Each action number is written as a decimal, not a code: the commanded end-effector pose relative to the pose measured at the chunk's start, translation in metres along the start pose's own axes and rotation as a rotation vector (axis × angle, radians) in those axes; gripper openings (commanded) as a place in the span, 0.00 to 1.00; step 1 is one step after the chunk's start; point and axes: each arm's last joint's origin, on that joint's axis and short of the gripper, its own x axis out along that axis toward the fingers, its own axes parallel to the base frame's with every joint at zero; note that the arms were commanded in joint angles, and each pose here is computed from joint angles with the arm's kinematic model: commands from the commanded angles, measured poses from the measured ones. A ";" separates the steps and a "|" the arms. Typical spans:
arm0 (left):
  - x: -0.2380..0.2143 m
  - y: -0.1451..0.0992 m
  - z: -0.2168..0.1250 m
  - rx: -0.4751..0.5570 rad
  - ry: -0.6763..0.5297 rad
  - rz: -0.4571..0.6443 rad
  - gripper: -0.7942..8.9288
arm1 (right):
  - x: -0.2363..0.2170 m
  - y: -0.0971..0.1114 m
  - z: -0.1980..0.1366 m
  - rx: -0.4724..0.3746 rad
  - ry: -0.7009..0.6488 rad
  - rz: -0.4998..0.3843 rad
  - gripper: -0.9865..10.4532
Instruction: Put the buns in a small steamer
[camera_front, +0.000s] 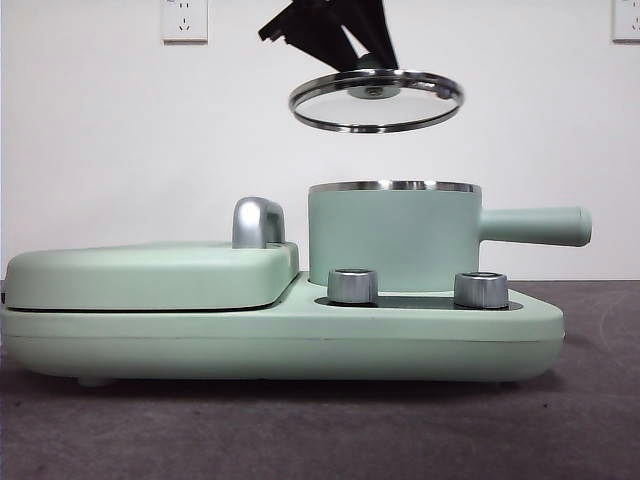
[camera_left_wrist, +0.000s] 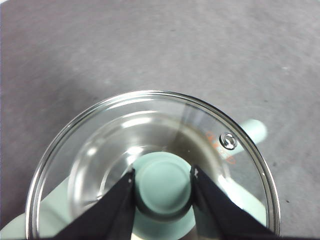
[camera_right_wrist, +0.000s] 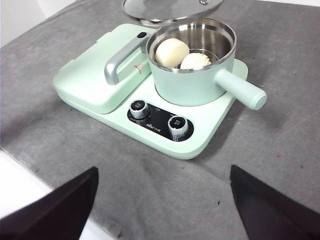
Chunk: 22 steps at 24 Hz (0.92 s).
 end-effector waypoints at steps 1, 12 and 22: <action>-0.002 -0.010 0.011 0.060 -0.058 -0.016 0.10 | -0.001 0.000 0.002 0.006 -0.019 0.005 0.45; 0.045 -0.004 -0.003 0.049 0.042 -0.029 0.10 | -0.001 0.000 0.002 0.007 -0.018 0.005 0.45; 0.061 0.005 -0.008 0.046 0.067 -0.021 0.10 | -0.001 0.000 0.002 0.023 -0.018 0.005 0.45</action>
